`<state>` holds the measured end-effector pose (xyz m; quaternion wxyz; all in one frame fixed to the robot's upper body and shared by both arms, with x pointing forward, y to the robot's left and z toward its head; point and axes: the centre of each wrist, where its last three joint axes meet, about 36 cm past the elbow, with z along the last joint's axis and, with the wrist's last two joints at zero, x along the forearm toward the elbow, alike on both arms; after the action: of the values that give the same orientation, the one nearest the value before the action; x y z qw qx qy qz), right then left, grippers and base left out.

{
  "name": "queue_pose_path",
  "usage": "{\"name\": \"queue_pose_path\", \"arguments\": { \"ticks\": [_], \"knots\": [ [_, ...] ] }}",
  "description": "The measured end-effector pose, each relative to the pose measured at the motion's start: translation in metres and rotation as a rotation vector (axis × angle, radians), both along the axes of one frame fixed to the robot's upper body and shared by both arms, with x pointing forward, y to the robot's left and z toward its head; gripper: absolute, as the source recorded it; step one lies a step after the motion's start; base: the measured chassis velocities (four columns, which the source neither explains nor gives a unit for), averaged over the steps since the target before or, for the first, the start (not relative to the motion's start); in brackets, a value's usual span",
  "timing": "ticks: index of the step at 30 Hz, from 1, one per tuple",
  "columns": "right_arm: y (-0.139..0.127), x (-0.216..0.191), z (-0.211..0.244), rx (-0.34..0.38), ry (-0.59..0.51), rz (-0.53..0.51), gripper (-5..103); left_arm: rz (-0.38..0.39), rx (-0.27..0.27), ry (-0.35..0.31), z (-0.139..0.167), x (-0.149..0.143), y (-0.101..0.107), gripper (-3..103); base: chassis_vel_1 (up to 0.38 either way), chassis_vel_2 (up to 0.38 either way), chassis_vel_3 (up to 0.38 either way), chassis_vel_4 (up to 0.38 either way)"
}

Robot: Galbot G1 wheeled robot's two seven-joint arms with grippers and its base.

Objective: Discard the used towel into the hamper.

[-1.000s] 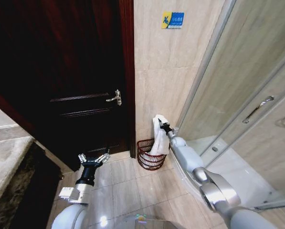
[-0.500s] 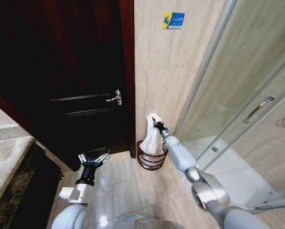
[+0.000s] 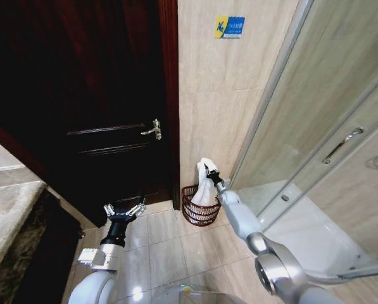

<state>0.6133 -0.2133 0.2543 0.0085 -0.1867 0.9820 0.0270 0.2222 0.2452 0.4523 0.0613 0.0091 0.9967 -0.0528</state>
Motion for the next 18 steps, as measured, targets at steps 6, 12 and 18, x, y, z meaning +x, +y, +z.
{"name": "queue_pose_path", "arguments": {
  "ticks": [6,12,18],
  "knots": [
    [0.001,-0.012,-0.014,0.000,0.024,0.000,13,0.000,0.000,0.000,0.000,0.000,0.000,100,0.000,0.000,0.000,0.000],
    [-0.005,-0.019,-0.023,0.003,0.040,-0.027,13,0.000,0.000,0.000,0.000,0.000,0.000,100,0.000,0.000,0.000,0.000],
    [-0.021,-0.029,-0.028,-0.014,0.045,-0.040,13,0.000,0.000,0.000,0.000,0.000,0.000,100,0.000,0.000,0.000,0.000]
  ]
}}
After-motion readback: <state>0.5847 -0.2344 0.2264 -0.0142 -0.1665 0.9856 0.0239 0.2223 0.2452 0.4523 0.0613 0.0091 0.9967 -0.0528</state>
